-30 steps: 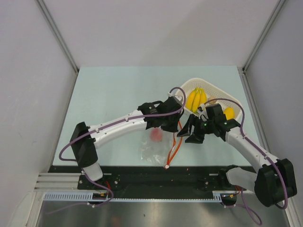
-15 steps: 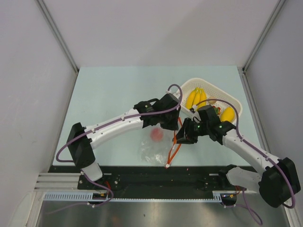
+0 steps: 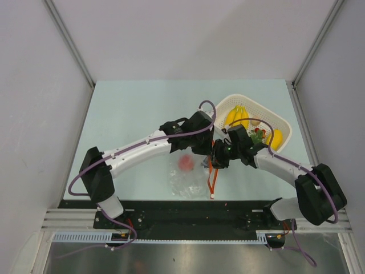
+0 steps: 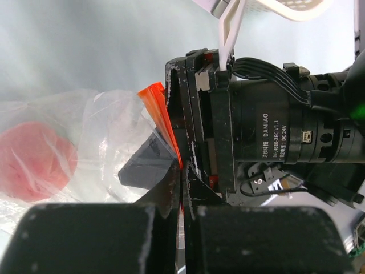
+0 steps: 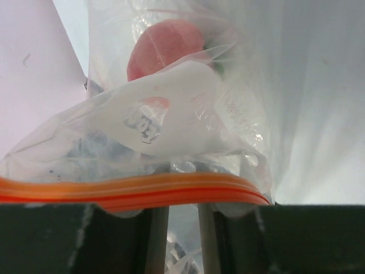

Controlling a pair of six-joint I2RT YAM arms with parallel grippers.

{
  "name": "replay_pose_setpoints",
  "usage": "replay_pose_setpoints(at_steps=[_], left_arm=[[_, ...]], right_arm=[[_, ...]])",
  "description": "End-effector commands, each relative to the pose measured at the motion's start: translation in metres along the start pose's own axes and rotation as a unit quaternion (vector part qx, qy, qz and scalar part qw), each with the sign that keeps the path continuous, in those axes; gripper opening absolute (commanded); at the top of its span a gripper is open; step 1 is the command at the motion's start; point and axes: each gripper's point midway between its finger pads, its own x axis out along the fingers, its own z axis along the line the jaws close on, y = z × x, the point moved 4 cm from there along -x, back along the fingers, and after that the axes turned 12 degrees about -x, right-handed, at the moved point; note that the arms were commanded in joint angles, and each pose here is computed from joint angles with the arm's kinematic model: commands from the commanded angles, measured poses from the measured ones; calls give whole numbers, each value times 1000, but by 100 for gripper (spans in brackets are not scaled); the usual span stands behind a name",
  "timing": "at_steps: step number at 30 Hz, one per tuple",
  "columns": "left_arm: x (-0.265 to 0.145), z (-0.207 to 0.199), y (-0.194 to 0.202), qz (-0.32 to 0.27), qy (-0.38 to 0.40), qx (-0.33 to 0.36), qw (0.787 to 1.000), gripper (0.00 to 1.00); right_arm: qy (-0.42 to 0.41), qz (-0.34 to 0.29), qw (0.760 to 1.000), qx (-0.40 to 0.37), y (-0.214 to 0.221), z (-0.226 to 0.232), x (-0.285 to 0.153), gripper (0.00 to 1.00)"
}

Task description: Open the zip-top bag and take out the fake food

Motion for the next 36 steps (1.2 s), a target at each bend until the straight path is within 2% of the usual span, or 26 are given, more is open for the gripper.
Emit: replay_pose_setpoints(at_steps=[1,7,11,14,15,18,19,20,21,27,31,36], left_arm=[[-12,-31,4,12,79,0,997,0],[-12,-26,3,14,82,-7,996,0],[-13,-21,0,12,81,-9,997,0],[-20,-16,-4,2,76,-9,997,22],[-24,-14,-7,-5,73,-7,997,34],[-45,-1,-16,-35,62,-7,997,48],[-50,6,-20,-48,52,-9,997,48],[-52,22,-24,-56,36,-21,998,48],[-67,27,-27,-72,40,-25,996,41],[-80,99,-23,-99,-7,-85,991,24],[-58,137,-7,-74,-39,-121,989,20],[-33,164,0,-54,-62,-144,986,14]], right_arm=[[-25,-30,999,-13,-18,5,20,32],[-71,-5,997,-15,-11,16,39,35],[-63,-1,998,-17,-7,14,44,40],[-57,10,998,-15,-4,7,50,41],[-57,13,998,-12,-3,6,51,41],[-55,19,998,-12,-1,5,53,41],[-56,18,998,-13,-1,5,53,41],[-54,19,998,-14,0,5,53,41],[-53,18,998,-16,0,4,53,41],[-56,21,998,-19,2,6,54,43],[-60,26,998,-19,4,8,56,45],[-75,21,997,-18,1,14,58,48]])
